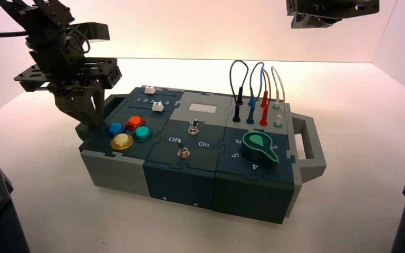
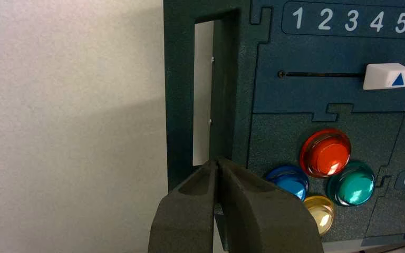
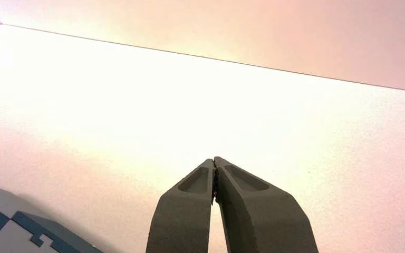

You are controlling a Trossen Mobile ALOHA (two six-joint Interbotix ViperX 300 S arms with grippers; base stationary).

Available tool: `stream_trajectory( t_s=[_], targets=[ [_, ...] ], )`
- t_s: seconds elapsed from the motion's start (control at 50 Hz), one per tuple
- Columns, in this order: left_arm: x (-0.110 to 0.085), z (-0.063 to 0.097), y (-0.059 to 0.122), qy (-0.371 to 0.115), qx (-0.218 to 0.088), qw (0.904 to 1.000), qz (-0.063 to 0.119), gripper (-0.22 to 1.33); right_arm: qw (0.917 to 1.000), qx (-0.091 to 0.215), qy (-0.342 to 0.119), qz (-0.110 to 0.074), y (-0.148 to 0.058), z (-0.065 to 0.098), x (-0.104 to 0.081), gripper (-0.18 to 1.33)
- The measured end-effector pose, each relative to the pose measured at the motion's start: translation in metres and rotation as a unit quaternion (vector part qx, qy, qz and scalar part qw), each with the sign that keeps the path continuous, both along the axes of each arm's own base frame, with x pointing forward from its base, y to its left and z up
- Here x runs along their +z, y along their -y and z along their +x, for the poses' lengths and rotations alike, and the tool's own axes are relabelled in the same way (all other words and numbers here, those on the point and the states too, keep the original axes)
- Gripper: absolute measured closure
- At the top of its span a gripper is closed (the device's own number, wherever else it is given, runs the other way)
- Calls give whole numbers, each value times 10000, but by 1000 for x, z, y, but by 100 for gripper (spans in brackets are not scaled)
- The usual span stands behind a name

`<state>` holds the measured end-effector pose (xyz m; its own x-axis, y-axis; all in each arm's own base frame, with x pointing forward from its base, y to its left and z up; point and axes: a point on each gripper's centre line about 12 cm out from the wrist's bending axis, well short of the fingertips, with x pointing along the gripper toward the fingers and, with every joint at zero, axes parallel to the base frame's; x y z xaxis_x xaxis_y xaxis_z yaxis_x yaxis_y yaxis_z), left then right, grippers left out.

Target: Move the box closer.

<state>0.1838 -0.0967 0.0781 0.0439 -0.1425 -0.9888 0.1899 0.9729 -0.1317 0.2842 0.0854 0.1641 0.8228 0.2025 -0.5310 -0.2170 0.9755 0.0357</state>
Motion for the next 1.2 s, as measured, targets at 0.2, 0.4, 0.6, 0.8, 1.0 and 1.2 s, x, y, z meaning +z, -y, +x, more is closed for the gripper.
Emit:
stream_trajectory(
  t_s=[0.2, 0.4, 0.6, 0.8, 1.0, 1.2],
  targets=[
    [0, -3, 5, -17, -71, 10000, -3, 128, 10000, 0, 0, 0, 0, 0, 0, 129],
    [-1, -3, 5, -29, -40, 10000, 0, 127, 10000, 0, 0, 0, 0, 0, 0, 129],
    [-1, -4, 6, -27, -21, 10000, 2, 128, 10000, 0, 0, 0, 0, 0, 0, 129],
    [-2, -7, 9, -50, -70, 10000, 2, 127, 10000, 0, 7, 2, 0, 0, 0, 129],
    [1, -5, 12, -91, -108, 9999, 1, 128, 10000, 0, 7, 2, 0, 0, 0, 129],
    [16, 6, 19, 107, -252, 9996, -56, 127, 10000, 0, 7, 2, 0, 0, 0, 129]
  ],
)
